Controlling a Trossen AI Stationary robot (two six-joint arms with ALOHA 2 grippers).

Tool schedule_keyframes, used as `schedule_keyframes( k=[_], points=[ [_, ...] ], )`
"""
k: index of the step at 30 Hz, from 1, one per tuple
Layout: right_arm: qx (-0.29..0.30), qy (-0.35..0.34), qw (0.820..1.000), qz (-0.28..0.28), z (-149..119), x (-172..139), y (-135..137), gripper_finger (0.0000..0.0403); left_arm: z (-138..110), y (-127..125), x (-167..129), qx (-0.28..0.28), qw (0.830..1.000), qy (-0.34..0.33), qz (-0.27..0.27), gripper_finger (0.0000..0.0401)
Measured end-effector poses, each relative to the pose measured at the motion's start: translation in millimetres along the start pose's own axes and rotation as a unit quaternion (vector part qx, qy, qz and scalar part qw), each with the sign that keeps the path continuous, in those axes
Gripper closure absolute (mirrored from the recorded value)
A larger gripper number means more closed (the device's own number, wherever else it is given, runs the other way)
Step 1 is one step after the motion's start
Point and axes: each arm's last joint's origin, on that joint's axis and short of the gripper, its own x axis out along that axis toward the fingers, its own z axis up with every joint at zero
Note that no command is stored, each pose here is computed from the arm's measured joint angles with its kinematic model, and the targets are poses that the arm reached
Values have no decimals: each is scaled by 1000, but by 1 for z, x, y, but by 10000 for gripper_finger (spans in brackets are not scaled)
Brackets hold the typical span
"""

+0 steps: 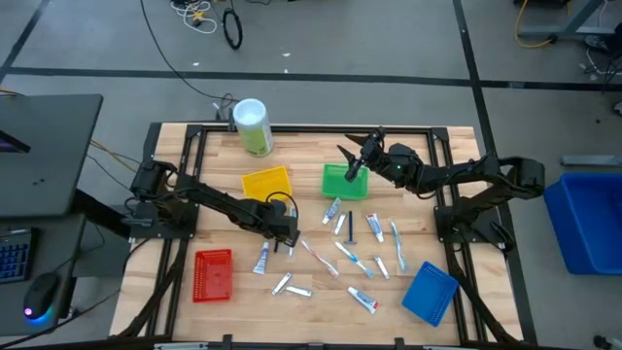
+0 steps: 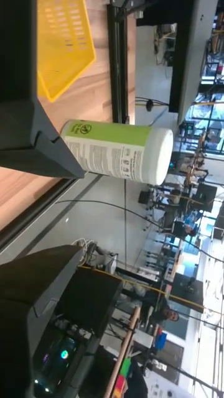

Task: Pick & Place Travel size toiletries
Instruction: Put the blue razor into the red bin

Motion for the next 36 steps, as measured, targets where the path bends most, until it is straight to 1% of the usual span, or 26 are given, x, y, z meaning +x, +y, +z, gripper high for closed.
schedule_keyframes(
  k=[5, 7, 11, 14, 16, 19, 22, 25, 28, 31, 33, 36],
  points=[
    [-1, 1, 1000, 1, 0, 0, 0, 216, 0, 2, 0, 28, 1000, 1, 9, 355],
    [-1, 1, 1000, 1, 0, 0, 0, 218, 0, 2, 0, 37, 999, -5, 10, 370],
    [-1, 1, 1000, 2, 0, 0, 0, 223, 2, 0, -1, 61, 998, -15, 14, 370],
    [-1, 4, 1000, 2, -1, 0, 0, 226, 5, -3, -9, 77, 997, -17, 24, 357],
    [-3, 9, 1000, 3, -2, 0, 1, 228, 8, -5, -22, 84, 996, -14, 36, 355],
    [-4, 12, 1000, 4, -2, 0, 1, 230, 12, -5, -47, 95, 993, 0, 63, 363],
    [-5, 16, 1000, 5, -3, 0, 1, 233, 12, -7, -83, 96, 993, 11, 68, 370],
    [-7, 20, 1000, 5, -4, 0, 1, 233, 6, -6, -122, 79, 994, 27, 64, 365],
    [-7, 21, 1000, 4, -4, 0, 1, 229, -8, -2, -154, 53, 997, 25, 46, 356],
    [-6, 20, 1000, 4, -4, 0, 1, 226, -29, 4, -173, 28, 999, 19, 28, 359],
    [-4, 21, 1000, 5, -4, 0, 1, 224, -43, 11, -178, 27, 999, 16, 34, 365],
    [6, 21, 1000, 4, -4, 0, 1, 221, -62, 24, -182, 17, 996, 58, 70, 369]
  ],
)
